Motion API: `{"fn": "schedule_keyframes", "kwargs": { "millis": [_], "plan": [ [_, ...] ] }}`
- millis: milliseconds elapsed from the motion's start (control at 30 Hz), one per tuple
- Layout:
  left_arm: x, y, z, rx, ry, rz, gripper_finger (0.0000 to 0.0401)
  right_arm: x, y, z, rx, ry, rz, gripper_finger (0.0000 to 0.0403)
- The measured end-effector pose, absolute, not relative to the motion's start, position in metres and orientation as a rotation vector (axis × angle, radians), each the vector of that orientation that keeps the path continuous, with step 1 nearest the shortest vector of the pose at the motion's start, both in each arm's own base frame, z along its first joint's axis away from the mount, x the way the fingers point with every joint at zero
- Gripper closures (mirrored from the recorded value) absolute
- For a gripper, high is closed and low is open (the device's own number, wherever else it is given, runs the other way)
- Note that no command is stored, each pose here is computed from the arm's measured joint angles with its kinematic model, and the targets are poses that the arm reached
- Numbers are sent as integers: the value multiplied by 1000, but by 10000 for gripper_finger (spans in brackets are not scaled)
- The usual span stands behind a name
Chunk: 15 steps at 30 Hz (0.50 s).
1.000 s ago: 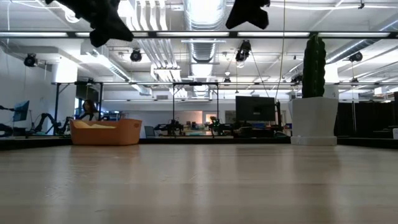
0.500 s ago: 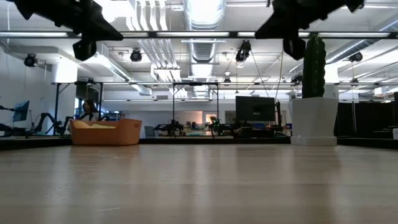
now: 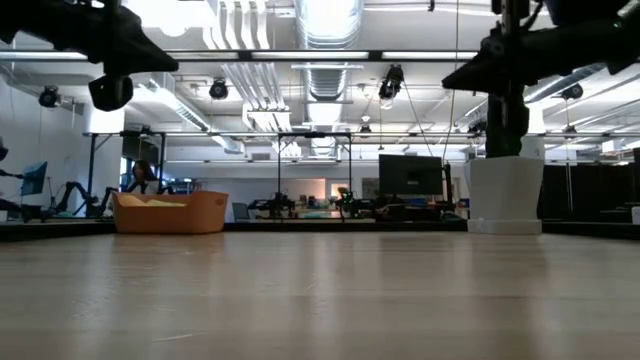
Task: Roll microfiber towels into tight, uniform cylinder then place into a basket
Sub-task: Return to Home Position
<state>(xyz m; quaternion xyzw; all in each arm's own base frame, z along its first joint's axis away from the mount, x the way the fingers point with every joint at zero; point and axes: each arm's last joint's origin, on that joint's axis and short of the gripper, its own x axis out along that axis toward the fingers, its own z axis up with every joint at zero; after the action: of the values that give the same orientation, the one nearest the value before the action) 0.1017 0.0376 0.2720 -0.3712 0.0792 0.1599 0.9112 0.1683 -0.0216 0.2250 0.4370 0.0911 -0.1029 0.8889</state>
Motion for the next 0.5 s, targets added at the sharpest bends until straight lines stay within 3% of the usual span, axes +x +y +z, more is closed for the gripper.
{"fn": "schedule_keyframes", "kwargs": {
  "millis": [300, 500],
  "plan": [
    [96, 26, 233, -881, 173, 304, 401, 134, -19, 190, 1010, 15, -252, 392],
    [81, 22, 226, -994, 45, 283, 401, 115, -17, 176, 1081, -88, -204, 392]
  ]
}}
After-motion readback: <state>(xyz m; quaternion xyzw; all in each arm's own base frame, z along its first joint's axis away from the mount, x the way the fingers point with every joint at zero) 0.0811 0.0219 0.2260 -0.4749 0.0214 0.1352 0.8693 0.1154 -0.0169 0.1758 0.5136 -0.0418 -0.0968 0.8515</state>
